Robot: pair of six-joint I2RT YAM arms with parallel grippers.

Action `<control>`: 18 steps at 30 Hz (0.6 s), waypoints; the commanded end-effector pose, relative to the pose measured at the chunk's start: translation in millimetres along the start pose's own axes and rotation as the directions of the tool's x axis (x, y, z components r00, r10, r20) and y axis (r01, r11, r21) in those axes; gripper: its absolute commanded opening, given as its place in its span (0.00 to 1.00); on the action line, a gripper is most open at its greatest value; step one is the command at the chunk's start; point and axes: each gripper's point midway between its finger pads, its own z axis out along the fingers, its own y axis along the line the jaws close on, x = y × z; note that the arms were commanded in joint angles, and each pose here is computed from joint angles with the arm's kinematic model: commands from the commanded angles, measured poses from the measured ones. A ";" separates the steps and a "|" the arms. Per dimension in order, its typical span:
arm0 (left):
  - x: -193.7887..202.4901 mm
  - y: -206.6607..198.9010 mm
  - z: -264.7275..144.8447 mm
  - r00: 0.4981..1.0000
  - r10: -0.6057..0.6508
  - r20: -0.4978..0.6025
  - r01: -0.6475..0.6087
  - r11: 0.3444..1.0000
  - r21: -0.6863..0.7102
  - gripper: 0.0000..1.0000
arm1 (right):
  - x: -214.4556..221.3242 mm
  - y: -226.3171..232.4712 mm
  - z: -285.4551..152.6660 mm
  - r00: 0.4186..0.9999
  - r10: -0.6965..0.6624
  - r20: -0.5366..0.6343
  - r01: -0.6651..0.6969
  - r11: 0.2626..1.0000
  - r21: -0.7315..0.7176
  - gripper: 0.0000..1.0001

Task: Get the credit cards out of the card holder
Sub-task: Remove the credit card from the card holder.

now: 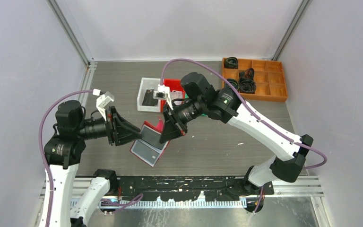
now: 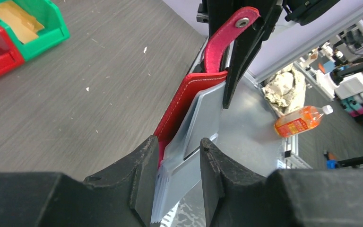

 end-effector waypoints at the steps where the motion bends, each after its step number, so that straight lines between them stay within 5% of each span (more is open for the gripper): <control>1: -1.0 -4.1 5.1 0.998 -0.062 -0.010 0.063 0.995 0.079 0.39 | -14.8 17.4 -2.4 0.994 -0.105 0.015 0.106 0.992 -0.063 0.01; 11: -19.7 3.3 -1.9 0.997 0.079 0.013 -0.078 0.996 -0.045 0.44 | -6.4 17.2 -5.4 0.993 -0.118 -0.011 0.118 0.992 -0.044 0.01; 15: -23.6 -10.2 -6.8 0.989 0.146 -0.001 -0.146 0.989 -0.013 0.44 | -7.0 19.6 -7.7 0.991 -0.130 -0.005 0.130 0.991 -0.044 0.01; 18: -15.1 -29.1 -8.1 0.995 0.089 -0.044 -0.084 0.991 0.103 0.43 | -10.1 21.2 -7.0 0.990 -0.139 -0.002 0.138 0.989 -0.054 0.01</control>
